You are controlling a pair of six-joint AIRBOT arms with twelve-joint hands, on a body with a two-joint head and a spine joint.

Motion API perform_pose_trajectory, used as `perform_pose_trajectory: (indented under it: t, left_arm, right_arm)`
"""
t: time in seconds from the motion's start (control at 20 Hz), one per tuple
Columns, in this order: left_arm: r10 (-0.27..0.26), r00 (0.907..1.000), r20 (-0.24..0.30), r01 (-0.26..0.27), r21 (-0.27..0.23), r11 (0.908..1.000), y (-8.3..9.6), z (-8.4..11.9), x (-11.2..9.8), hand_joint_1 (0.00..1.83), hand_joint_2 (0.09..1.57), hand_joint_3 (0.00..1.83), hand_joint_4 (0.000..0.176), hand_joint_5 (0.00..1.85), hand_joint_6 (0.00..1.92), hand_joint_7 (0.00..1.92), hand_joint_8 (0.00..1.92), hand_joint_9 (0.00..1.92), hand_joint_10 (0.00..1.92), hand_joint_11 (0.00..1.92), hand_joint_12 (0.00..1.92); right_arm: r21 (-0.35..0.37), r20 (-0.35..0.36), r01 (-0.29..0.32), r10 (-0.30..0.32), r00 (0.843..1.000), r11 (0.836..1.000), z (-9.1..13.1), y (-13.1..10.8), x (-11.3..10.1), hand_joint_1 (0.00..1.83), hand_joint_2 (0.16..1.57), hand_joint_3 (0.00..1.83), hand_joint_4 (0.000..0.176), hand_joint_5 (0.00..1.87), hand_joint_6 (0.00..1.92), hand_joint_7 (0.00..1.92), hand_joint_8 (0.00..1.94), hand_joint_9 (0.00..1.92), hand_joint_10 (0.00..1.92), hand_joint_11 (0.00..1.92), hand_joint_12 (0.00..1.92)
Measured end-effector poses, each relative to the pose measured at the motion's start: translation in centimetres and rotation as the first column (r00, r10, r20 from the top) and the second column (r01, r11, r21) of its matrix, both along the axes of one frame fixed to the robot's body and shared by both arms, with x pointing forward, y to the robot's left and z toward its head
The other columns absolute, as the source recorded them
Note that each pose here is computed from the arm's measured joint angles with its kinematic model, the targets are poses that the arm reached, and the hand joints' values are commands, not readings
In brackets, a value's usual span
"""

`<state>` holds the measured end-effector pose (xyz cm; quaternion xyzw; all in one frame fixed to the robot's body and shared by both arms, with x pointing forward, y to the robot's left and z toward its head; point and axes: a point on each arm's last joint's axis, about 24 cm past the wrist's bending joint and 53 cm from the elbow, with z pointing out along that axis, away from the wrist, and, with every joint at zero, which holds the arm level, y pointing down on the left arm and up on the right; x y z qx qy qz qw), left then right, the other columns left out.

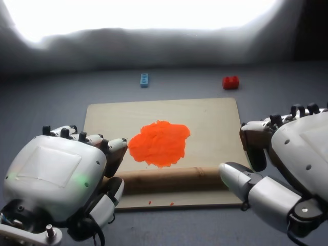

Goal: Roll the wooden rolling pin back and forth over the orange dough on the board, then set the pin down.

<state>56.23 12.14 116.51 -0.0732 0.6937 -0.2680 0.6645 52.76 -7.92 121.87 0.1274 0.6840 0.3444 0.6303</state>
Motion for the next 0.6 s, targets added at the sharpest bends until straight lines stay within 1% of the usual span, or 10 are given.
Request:
perform_pose_trajectory:
  t: [0.05, 0.1, 0.2, 0.4, 0.6]
  left_arm:
    - [0.002, 0.9999, -0.010, -0.002, 0.003, 1.0000, 0.1, -0.3, 0.0, 0.00, 1.39, 0.10, 0.000, 0.00, 0.00, 0.00, 0.00, 0.00, 0.00, 0.00, 0.00]
    - [-0.004, 0.9999, -0.014, 0.004, 0.006, 1.0000, 0.0, -0.4, -0.1, 0.00, 1.42, 0.06, 0.000, 0.00, 0.00, 0.00, 0.00, 0.00, 0.00, 0.00, 0.00]
    - [-0.009, 0.9999, -0.005, 0.009, 0.006, 0.9999, -0.2, -0.2, -0.1, 0.00, 1.43, 0.05, 0.000, 0.00, 0.00, 0.00, 0.00, 0.00, 0.00, 0.00, 0.00]
    - [-0.012, 0.9995, -0.028, 0.012, 0.009, 0.9999, 0.0, -0.9, -0.2, 0.00, 1.45, 0.05, 0.000, 0.00, 0.00, 0.00, 0.00, 0.00, 0.00, 0.00, 0.00]
    - [-0.016, 0.9990, -0.042, 0.017, 0.017, 0.9997, 0.1, -1.4, -0.3, 0.00, 1.45, 0.04, 0.000, 0.00, 0.00, 0.00, 0.00, 0.00, 0.00, 0.00, 0.00]
  right_arm:
    - [-0.001, -0.004, 0.001, -0.001, 1.000, 1.000, -0.1, 0.0, 0.0, 0.00, 1.53, 0.07, 0.000, 0.13, 0.01, 0.13, 0.00, 0.11, 0.02, 0.00, 0.28]
    - [0.004, 0.002, 0.004, -0.004, 1.000, 1.000, 0.0, 0.0, 0.0, 0.00, 1.55, 0.04, 0.000, 0.13, 0.01, 0.13, 0.00, 0.11, 0.01, 0.00, 0.29]
    - [0.014, 0.010, 0.004, -0.004, 1.000, 1.000, 0.2, 0.2, -0.1, 0.00, 1.56, 0.02, 0.000, 0.12, 0.00, 0.11, 0.00, 0.10, 0.00, 0.00, 0.28]
    - [0.022, -0.026, -0.019, 0.019, 0.999, 1.000, -1.1, 1.4, -0.8, 0.00, 1.56, 0.02, 0.000, 0.14, 0.01, 0.12, 0.00, 0.11, 0.01, 0.00, 0.27]
    - [0.027, -0.027, -0.011, 0.012, 1.000, 1.000, -1.8, 1.8, -0.7, 0.00, 1.54, 0.00, 0.000, 0.14, 0.00, 0.11, 0.00, 0.08, 0.00, 0.00, 0.23]
